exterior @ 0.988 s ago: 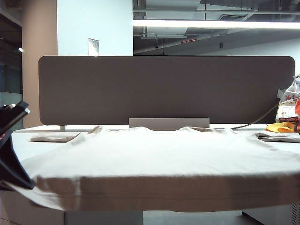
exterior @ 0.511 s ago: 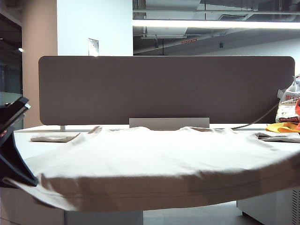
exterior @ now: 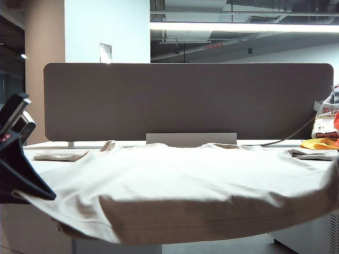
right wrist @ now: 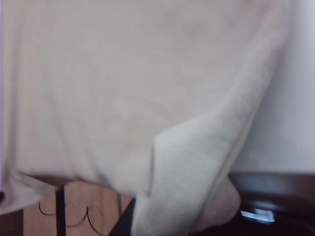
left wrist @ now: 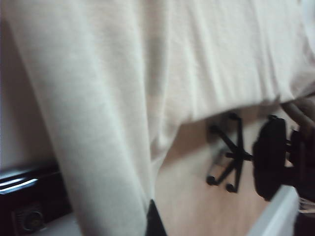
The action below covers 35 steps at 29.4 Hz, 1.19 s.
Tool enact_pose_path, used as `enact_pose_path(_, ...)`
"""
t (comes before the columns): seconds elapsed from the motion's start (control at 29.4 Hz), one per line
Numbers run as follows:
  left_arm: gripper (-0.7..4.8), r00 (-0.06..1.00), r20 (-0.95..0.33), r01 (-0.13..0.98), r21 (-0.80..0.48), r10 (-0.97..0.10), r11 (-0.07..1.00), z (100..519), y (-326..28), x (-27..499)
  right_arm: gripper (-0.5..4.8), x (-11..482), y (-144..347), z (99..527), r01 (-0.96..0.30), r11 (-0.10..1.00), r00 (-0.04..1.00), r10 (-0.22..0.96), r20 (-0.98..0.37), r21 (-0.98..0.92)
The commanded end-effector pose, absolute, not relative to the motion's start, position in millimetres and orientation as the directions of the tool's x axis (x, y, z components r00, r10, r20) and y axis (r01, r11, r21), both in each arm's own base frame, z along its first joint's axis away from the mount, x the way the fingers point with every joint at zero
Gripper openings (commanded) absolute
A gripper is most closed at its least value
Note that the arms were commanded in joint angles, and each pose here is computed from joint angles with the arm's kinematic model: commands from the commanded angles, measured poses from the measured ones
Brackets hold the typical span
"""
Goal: Fold the bottom side of the T-shirt horizontally towards the center, about one-third of the way, then fold the sleeve back towards the center, creating a straight line along the edge of the T-shirt, and finally fold the bottom of the T-shirt up towards the top, creating a neat rectangle.
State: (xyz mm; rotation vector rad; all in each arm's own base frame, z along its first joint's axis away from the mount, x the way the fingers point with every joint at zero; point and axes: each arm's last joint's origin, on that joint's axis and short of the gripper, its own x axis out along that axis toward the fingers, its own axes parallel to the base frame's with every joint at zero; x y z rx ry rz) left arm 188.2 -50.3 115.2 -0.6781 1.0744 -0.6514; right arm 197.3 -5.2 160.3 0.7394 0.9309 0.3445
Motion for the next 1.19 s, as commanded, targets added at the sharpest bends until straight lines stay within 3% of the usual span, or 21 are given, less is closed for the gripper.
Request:
enact_pose_path(0.03, -0.06, 0.326, -0.535, 0.167, -0.779, -0.78, 0.604, 118, -51, 188, -0.03, 200, -5, 178, -0.024, 0.701, 0.618, 0.571, -0.541, 0.712)
enact_pose_path(0.37, -0.06, 0.392, -0.483, 0.272, -0.752, -0.783, 0.6, 152, -52, 199, -0.03, 209, -7, 210, -0.068, 0.719, 0.669, 0.547, -0.503, 0.691)
enact_pose_path(0.65, -0.06, 0.415, -0.565, 0.312, -0.648, -0.714, 0.694, 186, -53, 216, -0.03, 210, -7, 212, -0.064, 0.731, 0.685, 0.528, -0.503, 0.68)
enact_pose_path(1.19, -0.06, 0.629, -0.528, 0.313, -0.5, -0.57, 0.808, 229, -52, 245, -0.03, 227, -15, 220, -0.026, 0.721, 0.777, 0.451, -0.44, 0.693)
